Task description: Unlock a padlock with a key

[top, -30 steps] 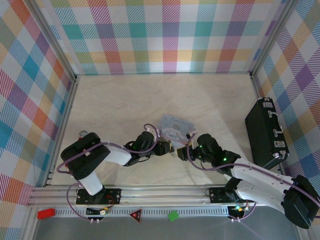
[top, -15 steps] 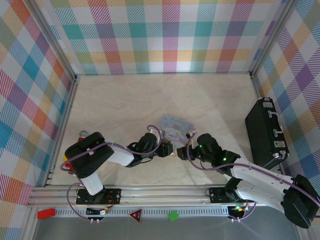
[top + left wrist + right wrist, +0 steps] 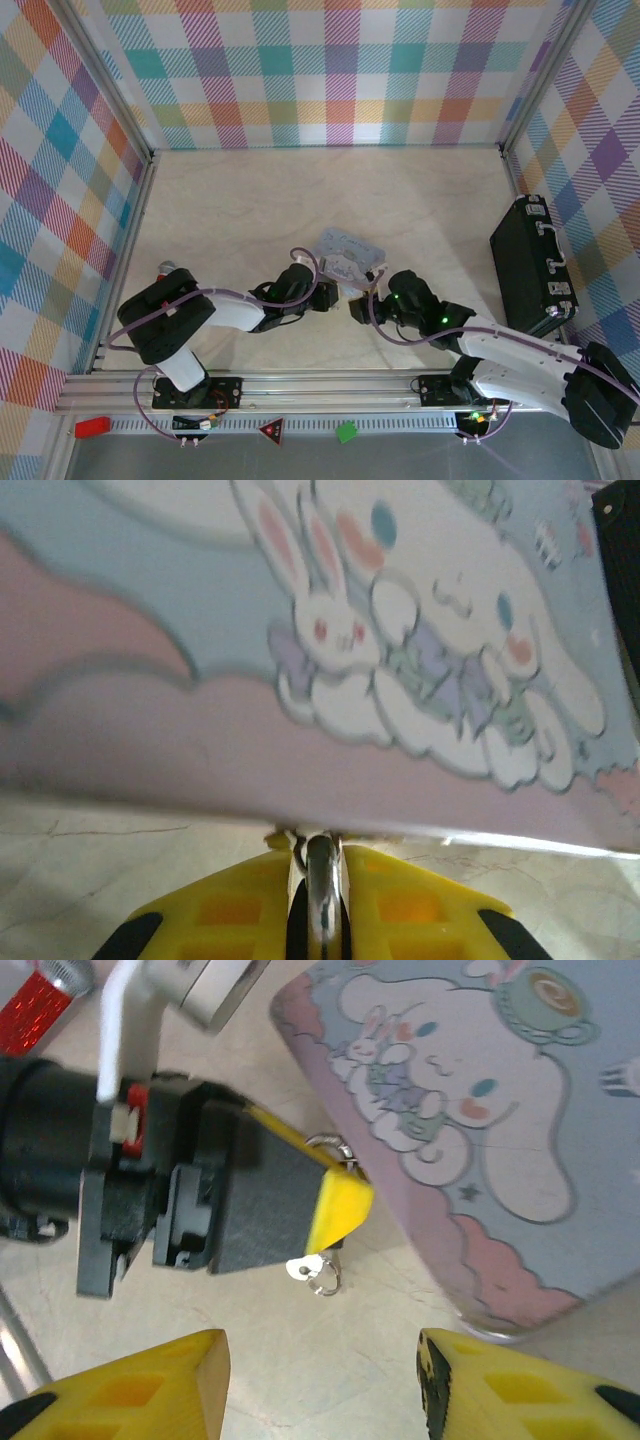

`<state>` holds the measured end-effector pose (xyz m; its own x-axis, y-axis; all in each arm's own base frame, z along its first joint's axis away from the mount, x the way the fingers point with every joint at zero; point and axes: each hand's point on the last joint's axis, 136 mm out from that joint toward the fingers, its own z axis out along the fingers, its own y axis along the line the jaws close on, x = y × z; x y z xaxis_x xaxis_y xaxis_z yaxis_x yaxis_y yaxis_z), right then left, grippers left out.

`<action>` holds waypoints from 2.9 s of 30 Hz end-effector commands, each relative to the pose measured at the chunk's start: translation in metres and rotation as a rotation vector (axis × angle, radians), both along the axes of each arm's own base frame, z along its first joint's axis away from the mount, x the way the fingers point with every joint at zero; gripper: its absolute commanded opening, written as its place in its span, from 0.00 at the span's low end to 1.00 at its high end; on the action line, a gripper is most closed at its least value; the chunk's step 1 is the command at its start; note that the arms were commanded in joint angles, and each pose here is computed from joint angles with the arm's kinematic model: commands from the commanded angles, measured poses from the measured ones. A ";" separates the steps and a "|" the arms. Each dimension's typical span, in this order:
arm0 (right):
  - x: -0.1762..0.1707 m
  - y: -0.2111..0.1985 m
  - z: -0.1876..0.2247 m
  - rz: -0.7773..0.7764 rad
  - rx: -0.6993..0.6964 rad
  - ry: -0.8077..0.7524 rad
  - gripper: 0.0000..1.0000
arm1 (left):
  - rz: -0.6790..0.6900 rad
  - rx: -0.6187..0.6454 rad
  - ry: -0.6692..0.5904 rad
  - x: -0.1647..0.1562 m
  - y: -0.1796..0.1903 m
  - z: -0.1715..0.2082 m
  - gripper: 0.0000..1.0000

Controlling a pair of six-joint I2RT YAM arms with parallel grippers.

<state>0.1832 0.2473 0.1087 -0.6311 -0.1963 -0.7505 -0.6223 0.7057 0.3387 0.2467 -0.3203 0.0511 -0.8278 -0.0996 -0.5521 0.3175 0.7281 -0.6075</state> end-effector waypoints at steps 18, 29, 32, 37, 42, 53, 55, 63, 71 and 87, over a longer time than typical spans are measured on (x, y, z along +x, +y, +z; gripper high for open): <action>0.016 0.055 0.003 0.131 -0.018 -0.509 0.49 | 0.265 -0.187 0.196 0.031 0.005 0.070 0.09; 0.031 0.055 -0.003 0.071 -0.070 -0.528 0.38 | 0.260 -0.224 0.205 0.030 0.001 0.080 0.09; 0.036 0.056 -0.005 0.049 -0.075 -0.527 0.36 | 0.250 -0.226 0.207 0.030 -0.001 0.083 0.09; 0.041 0.057 -0.006 0.016 -0.072 -0.520 0.34 | 0.234 -0.228 0.199 0.028 -0.004 0.087 0.10; 0.046 0.057 -0.003 -0.022 -0.069 -0.511 0.24 | 0.229 -0.215 0.206 0.026 -0.006 0.083 0.10; 0.045 0.049 0.001 -0.077 0.062 -0.390 0.02 | 0.219 -0.210 0.171 0.028 -0.008 0.086 0.10; 0.043 0.052 0.004 -0.067 0.108 -0.343 0.00 | 0.219 -0.215 0.161 0.028 -0.007 0.086 0.11; 0.036 0.051 -0.011 -0.088 0.187 -0.162 0.00 | 0.223 -0.207 0.120 0.032 0.003 0.077 0.30; 0.042 0.038 -0.035 -0.146 0.155 -0.060 0.00 | 0.254 -0.127 0.091 0.041 0.034 0.069 0.49; 0.059 0.018 -0.060 -0.275 0.143 0.123 0.00 | 0.101 0.364 0.060 0.104 0.045 0.043 0.63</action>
